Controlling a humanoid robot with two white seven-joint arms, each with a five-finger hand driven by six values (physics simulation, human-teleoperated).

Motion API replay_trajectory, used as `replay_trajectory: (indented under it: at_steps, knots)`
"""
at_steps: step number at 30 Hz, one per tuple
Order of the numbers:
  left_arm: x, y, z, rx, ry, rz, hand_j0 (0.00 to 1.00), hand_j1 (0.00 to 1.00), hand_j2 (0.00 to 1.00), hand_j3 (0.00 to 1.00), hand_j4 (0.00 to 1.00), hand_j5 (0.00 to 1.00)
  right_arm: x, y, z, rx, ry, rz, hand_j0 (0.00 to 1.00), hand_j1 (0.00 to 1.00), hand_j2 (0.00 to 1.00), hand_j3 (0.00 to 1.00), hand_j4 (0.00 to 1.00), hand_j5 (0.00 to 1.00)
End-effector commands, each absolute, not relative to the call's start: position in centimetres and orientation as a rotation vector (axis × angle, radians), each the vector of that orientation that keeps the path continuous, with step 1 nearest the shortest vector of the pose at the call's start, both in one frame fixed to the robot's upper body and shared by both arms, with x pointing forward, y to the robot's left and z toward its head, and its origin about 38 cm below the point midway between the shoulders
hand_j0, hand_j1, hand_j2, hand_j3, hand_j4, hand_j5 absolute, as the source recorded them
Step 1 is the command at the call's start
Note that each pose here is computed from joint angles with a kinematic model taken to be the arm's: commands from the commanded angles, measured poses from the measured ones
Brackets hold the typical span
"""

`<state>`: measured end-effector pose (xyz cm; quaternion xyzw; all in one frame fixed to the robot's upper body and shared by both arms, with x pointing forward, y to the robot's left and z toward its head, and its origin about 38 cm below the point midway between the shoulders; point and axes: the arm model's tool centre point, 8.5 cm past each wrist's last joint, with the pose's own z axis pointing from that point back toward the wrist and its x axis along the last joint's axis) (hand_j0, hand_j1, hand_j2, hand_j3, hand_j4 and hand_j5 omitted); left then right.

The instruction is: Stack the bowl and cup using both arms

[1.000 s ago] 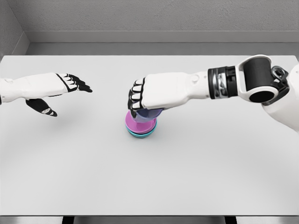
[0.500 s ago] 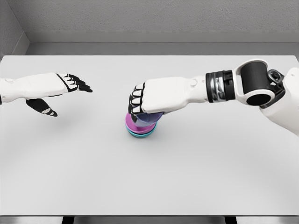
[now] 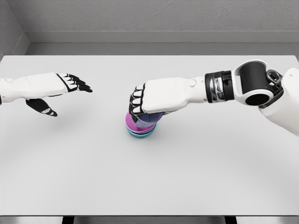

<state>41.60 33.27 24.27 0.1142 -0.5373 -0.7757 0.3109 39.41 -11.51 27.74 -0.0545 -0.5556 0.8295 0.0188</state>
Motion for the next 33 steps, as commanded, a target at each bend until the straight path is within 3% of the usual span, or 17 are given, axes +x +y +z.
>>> replay_trajectory:
  at_steps: [1, 25, 26, 27, 28, 29, 33]
  knots:
    - [41.60, 33.33, 24.34, 0.300, -1.421, -2.041, 1.00, 1.00, 1.00, 1.00, 1.00, 1.00, 39.47, -11.38, 27.41, -0.154, -1.718, 2.571, 0.55, 0.55, 0.55, 0.55, 0.55, 0.55]
    - [41.60, 33.33, 24.34, 0.300, -1.421, -2.041, 1.00, 1.00, 1.00, 1.00, 1.00, 1.00, 39.72, -11.20, 27.15, -0.153, -1.709, 2.571, 0.55, 0.55, 0.55, 0.55, 0.55, 0.55]
    - [41.60, 33.33, 24.34, 0.300, -1.421, -2.041, 1.00, 1.00, 1.00, 1.00, 1.00, 1.00, 39.95, -11.33, 27.33, -0.163, -1.709, 2.565, 0.65, 0.65, 0.65, 0.65, 0.65, 0.65]
    - [41.60, 33.33, 24.34, 0.300, -1.421, -2.041, 1.00, 1.00, 1.00, 1.00, 1.00, 1.00, 40.05, -11.21, 27.37, -0.166, -1.713, 2.562, 0.84, 0.84, 0.84, 0.84, 0.84, 0.84]
    - [41.60, 33.33, 24.34, 0.300, -1.421, -2.041, 1.00, 1.00, 1.00, 1.00, 1.00, 1.00, 40.15, -11.27, 27.36, -0.172, -1.709, 2.562, 0.96, 0.96, 0.96, 0.96, 0.96, 0.96]
    - [41.60, 33.33, 24.34, 0.300, -1.421, -2.041, 1.00, 1.00, 1.00, 1.00, 1.00, 1.00, 40.17, -11.29, 27.40, -0.173, -1.710, 2.560, 1.00, 1.00, 1.00, 1.00, 1.00, 1.00]
    - [41.60, 33.33, 24.34, 0.300, -1.421, -2.041, 1.00, 1.00, 1.00, 1.00, 1.00, 1.00, 40.18, -11.28, 27.47, -0.173, -1.712, 2.560, 1.00, 1.00, 1.00, 1.00, 1.00, 1.00]
